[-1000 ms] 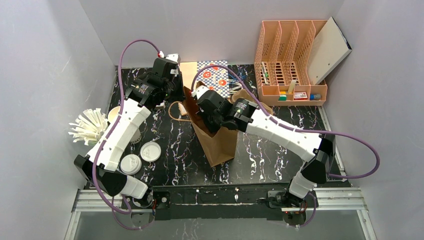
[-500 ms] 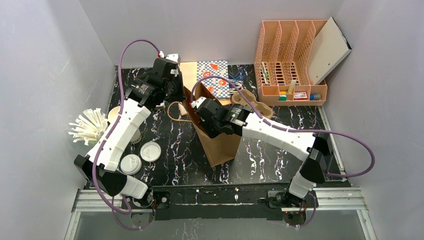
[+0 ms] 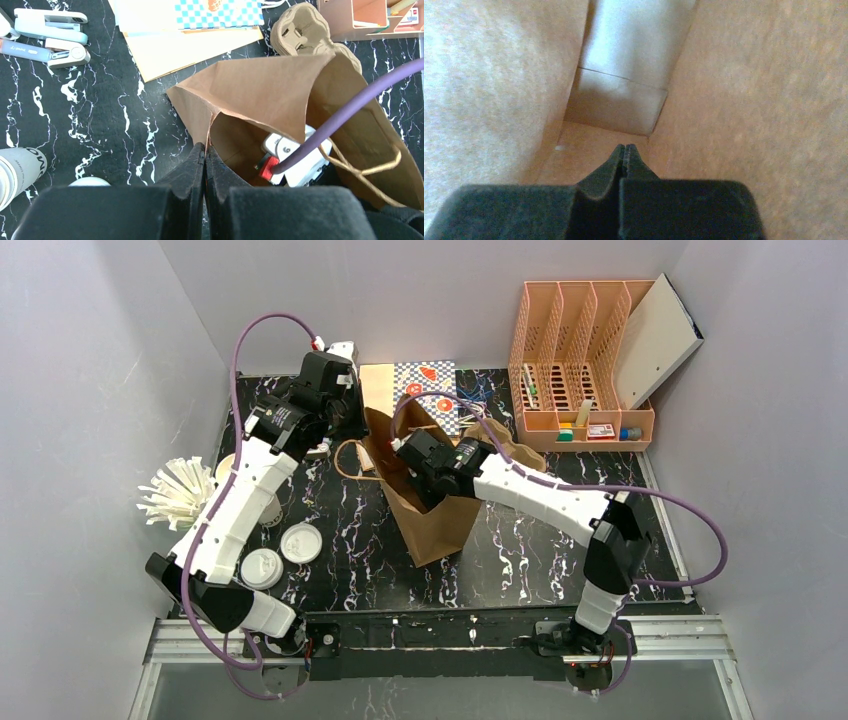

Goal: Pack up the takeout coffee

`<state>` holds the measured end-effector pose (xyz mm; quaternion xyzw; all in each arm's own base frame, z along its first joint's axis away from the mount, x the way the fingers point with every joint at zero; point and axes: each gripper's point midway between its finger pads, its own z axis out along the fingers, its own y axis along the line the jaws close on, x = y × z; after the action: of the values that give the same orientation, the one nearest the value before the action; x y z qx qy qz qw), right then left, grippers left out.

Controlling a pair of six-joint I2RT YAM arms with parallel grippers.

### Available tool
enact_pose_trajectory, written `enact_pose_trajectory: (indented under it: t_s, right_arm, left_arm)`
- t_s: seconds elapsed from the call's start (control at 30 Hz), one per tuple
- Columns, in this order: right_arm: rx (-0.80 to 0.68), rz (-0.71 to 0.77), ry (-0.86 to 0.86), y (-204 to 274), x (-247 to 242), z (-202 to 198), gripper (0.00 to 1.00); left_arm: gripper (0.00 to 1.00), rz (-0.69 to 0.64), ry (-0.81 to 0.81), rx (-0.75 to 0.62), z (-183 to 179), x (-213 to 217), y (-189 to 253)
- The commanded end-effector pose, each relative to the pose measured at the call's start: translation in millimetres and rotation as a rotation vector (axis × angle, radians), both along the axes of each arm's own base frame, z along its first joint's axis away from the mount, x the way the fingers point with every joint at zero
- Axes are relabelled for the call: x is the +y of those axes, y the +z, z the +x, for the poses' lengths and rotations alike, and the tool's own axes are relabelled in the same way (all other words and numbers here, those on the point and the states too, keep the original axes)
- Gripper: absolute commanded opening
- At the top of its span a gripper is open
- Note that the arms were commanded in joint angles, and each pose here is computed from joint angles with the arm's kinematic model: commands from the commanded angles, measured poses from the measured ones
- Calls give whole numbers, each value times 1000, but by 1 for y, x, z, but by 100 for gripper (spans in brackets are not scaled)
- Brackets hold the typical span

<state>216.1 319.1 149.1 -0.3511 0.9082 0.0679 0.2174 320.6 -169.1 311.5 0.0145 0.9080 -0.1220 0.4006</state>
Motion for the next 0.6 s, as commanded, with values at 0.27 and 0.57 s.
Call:
enact_pose_trajectory:
  t_s: [0.27,0.57]
  right_arm:
    - [170,1,22,-21,8,-16,1]
    - [393,440,160,34,64,-49,1]
  left_arm:
    - [1,-100,-27,-73,-6,-8,26]
    - [1,-74,-8,-45,-6,-4,15]
